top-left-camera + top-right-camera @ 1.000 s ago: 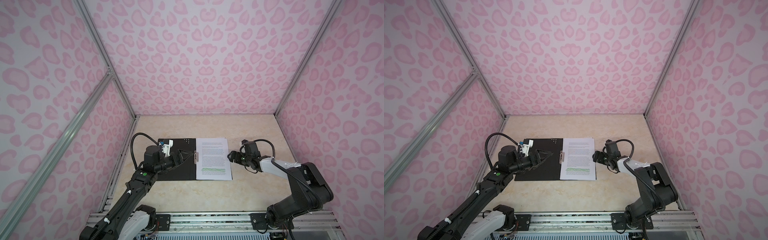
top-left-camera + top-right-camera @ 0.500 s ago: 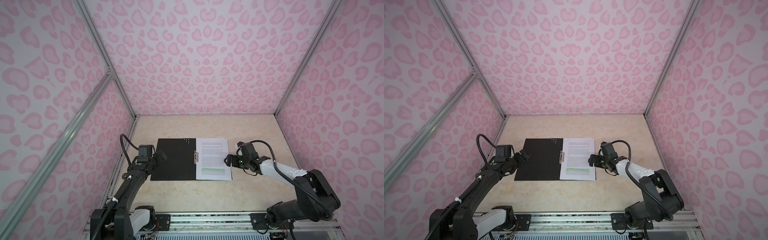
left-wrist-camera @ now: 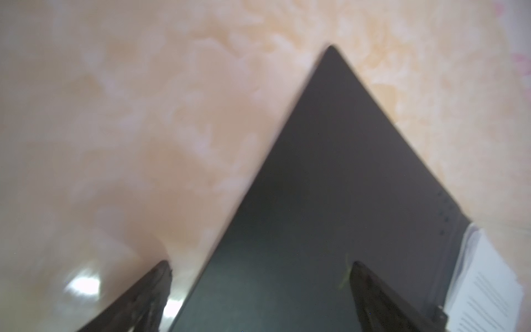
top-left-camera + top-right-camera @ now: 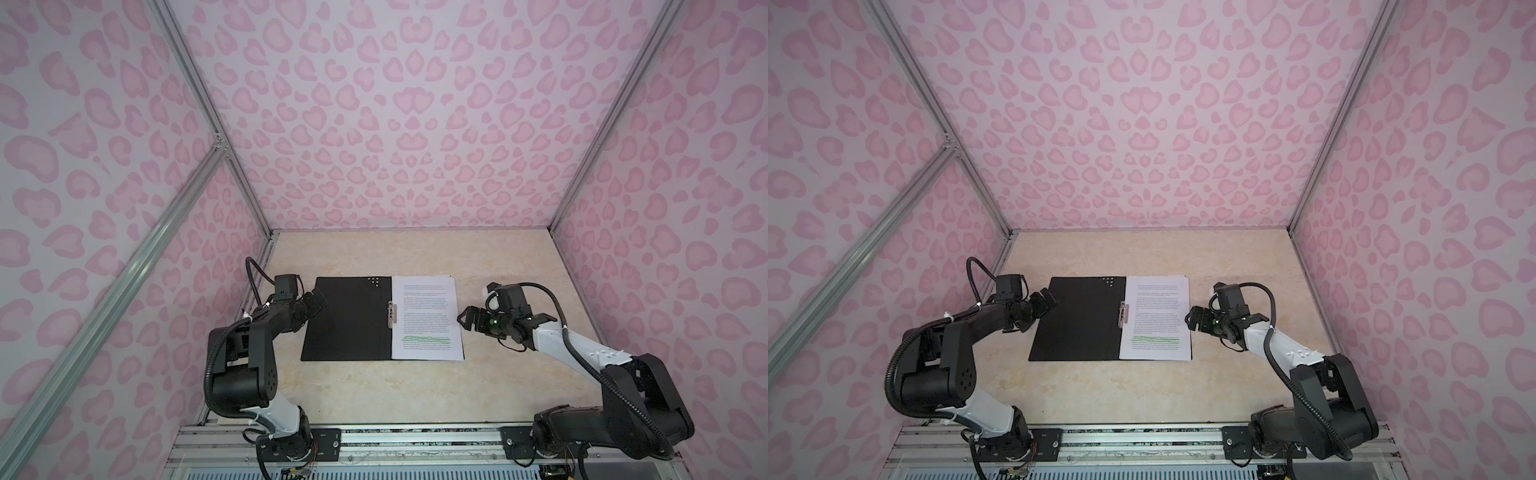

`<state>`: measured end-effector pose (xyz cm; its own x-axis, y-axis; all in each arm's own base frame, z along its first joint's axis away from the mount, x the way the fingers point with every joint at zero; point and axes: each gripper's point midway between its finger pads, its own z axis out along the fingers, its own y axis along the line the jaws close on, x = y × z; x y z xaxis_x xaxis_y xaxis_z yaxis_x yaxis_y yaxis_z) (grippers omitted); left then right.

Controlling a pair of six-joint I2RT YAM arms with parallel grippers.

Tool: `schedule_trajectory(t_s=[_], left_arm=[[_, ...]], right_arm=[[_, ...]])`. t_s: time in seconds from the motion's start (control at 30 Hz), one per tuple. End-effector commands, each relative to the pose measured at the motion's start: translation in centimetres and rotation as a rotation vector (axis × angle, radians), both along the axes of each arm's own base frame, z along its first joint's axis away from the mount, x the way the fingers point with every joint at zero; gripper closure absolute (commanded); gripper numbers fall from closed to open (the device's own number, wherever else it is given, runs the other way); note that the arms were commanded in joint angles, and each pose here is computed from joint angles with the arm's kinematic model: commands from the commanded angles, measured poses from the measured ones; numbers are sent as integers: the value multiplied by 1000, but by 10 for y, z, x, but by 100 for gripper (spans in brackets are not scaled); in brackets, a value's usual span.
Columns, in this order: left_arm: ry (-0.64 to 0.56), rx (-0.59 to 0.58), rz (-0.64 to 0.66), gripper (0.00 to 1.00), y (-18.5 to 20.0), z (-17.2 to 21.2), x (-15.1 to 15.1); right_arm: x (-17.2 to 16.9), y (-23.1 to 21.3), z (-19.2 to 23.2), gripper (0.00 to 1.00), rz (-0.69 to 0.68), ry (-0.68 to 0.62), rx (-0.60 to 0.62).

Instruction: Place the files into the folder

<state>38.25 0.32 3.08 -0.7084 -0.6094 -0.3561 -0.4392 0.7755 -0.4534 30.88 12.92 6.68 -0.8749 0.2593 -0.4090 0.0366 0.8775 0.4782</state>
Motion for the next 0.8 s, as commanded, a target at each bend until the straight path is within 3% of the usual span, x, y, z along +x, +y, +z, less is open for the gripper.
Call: schedule_trajectory(t_s=[0.0,0.2,0.33,0.47,0.6,0.77], left_arm=[[118,-102,-107,3,-41,-17,-31],[50,-301,-264,3,-114,3,-52],[14,-368,-361,3,-153,12,-71],[-40,-371,-348,2,-148,23,-73],[-37,-333,-317,2,-131,19,-58],[45,-368,-339,3,-137,-4,-43]], right_arm=[[-2,-12,-2,6,-21,15,-31],[6,-11,8,9,6,1,-55],[17,-21,10,9,-24,-8,-111],[27,-10,19,10,3,-34,-111],[34,-2,16,11,38,-19,-198],[62,-50,6,8,-141,12,-199]])
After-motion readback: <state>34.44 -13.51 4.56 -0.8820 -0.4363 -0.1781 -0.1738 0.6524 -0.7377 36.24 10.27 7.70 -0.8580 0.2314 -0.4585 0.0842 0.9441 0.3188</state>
